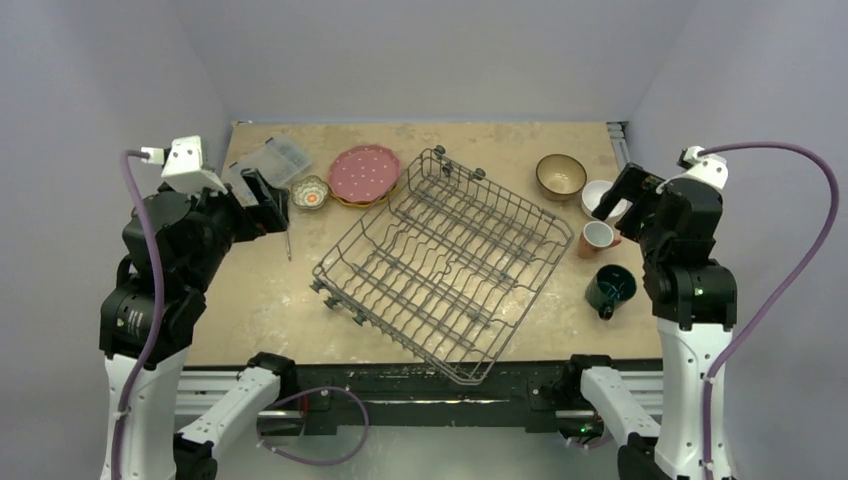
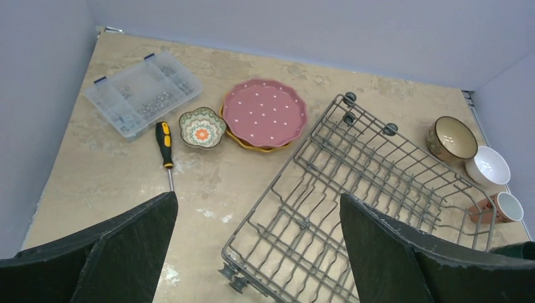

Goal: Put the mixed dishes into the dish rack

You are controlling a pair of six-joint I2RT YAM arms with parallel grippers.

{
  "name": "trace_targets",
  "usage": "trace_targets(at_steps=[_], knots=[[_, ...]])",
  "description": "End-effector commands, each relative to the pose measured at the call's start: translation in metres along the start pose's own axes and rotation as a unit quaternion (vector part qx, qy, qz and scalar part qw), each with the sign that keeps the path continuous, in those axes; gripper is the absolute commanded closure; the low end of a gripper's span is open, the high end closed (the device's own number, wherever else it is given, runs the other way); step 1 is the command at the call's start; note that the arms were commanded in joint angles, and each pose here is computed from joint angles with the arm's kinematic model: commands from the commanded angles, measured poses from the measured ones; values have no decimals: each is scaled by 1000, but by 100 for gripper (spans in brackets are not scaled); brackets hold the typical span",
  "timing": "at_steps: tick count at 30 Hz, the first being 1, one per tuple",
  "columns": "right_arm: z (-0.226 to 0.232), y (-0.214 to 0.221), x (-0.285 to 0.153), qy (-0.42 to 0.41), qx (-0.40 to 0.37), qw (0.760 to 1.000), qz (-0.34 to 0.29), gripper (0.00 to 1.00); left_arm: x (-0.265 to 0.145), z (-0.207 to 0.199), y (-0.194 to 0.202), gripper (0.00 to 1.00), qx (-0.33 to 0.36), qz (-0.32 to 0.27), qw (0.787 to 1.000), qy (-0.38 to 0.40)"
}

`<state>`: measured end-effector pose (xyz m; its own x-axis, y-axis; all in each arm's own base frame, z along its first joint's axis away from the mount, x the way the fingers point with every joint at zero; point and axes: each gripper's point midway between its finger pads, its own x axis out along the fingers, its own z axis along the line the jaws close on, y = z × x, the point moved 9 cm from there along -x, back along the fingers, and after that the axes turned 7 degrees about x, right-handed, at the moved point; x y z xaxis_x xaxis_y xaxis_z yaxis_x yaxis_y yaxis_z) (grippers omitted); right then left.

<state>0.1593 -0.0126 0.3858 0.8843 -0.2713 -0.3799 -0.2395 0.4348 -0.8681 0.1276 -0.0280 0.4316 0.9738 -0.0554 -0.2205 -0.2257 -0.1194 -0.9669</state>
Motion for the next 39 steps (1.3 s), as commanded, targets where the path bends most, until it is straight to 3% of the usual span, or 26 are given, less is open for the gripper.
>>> trace_targets(at_steps=[1,11,16,28,39], knots=[[1,4,15,23,8,1000,17,2,18,-10,-6,1,-14,0,1000,28],[14,17,59,40,25,995,84,2,40,-18,1,1,-19,15,998,55],[12,32,93,100,38,987,117,10,45,-24,8,1,-38,30,996,79],[15,69,167,169,105,964,174,18,44,-23,17,1,-42,47,995,76],[-6,94,225,233,66,945,217,33,44,-20,21,1,-24,71,995,64]])
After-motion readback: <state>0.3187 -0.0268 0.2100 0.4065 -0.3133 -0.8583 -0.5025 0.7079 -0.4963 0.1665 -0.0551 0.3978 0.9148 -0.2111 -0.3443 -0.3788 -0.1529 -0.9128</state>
